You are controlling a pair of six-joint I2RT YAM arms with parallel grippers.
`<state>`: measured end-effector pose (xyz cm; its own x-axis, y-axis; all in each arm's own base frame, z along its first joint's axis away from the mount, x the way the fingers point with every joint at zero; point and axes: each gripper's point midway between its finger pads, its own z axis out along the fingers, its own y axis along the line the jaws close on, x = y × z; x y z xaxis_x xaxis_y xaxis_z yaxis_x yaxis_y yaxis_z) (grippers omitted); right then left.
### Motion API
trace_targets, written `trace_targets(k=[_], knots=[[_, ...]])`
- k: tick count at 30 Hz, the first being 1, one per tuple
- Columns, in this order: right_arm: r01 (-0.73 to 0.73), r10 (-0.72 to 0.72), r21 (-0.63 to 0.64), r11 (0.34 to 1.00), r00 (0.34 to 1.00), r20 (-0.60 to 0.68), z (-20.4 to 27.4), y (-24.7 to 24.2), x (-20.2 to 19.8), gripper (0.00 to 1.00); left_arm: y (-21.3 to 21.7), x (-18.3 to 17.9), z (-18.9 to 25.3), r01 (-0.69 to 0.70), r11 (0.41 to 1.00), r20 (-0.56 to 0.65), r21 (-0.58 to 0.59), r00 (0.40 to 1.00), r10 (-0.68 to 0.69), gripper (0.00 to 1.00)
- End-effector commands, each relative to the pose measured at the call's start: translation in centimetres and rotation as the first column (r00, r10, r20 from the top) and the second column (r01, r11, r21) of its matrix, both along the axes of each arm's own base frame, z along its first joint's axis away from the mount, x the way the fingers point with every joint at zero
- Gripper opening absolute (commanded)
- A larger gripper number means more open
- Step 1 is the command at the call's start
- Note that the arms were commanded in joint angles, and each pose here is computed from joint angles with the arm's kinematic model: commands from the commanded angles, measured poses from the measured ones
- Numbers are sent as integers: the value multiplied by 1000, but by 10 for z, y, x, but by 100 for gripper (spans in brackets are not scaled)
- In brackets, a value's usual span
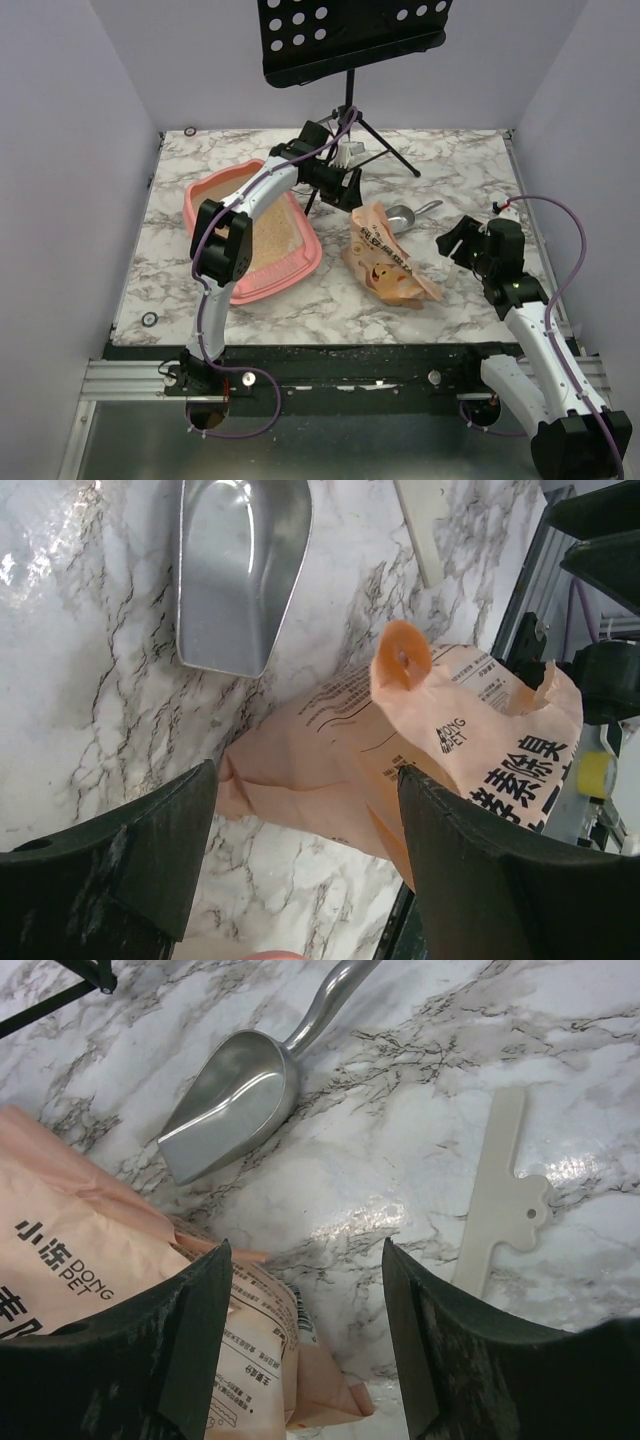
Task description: Fill the litter box with clean litter
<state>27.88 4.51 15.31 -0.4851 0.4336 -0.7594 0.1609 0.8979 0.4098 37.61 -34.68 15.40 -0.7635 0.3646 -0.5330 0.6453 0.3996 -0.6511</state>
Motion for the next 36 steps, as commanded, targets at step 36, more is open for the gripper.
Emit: trace_targets(k=[36], knots=[[-635, 575, 8, 772, 705, 415, 91, 104, 16, 69, -25, -67, 88, 326, 818, 119, -474, 944, -307, 81]])
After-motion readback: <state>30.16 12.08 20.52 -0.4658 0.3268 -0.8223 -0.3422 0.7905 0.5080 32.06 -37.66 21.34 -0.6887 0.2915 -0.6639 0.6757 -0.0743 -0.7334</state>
